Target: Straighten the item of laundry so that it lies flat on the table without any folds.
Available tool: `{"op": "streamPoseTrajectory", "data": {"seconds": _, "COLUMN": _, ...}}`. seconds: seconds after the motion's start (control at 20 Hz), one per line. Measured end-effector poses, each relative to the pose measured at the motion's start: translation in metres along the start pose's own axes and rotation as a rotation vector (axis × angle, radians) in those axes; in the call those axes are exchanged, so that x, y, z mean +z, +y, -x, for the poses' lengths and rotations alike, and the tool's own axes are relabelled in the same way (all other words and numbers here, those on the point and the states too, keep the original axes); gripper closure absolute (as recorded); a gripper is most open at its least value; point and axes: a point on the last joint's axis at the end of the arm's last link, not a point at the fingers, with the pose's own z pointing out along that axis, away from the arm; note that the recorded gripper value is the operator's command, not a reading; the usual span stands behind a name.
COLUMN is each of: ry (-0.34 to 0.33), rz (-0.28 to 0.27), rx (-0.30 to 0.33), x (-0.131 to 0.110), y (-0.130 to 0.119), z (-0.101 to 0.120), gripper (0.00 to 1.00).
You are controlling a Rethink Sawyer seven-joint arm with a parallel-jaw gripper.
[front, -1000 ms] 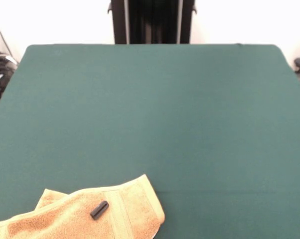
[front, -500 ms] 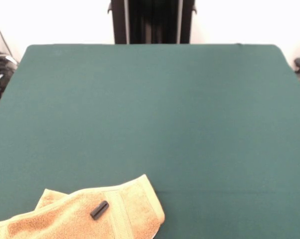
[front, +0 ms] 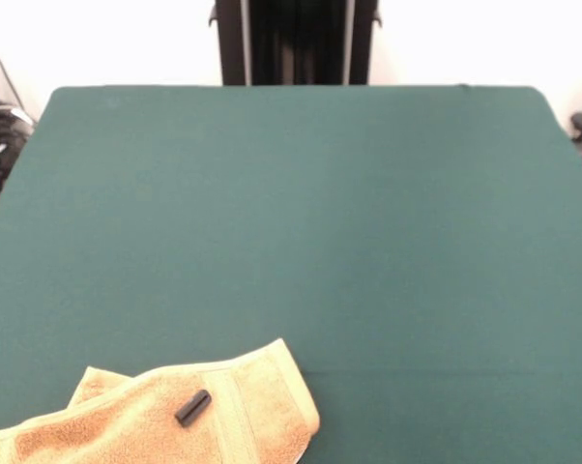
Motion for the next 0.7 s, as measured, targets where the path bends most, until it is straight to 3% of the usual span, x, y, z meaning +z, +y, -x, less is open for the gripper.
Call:
{"op": "streamPoseTrajectory", "data": {"seconds": 0.35, "ry": -0.007, "rz": -0.017, "rx": 0.042, "x": -0.001, "y": -0.001, "z": 0.006, "gripper": 1.00}}
{"op": "streamPoseTrajectory", "data": {"seconds": 0.5, "ry": -0.064, "rz": -0.035, "rx": 0.010, "x": -0.003, "y": -0.002, "z": 0.009, "gripper": 1.00}}
{"op": "streamPoseTrajectory", "data": {"seconds": 0.55, "ry": -0.135, "rz": -0.059, "rx": -0.032, "x": -0.007, "y": -0.004, "z": 0.012, "gripper": 1.00}}
{"op": "streamPoseTrajectory", "data": {"seconds": 0.7, "ry": -0.221, "rz": -0.088, "rx": -0.078, "x": -0.011, "y": -0.007, "z": 0.016, "gripper": 1.00}}
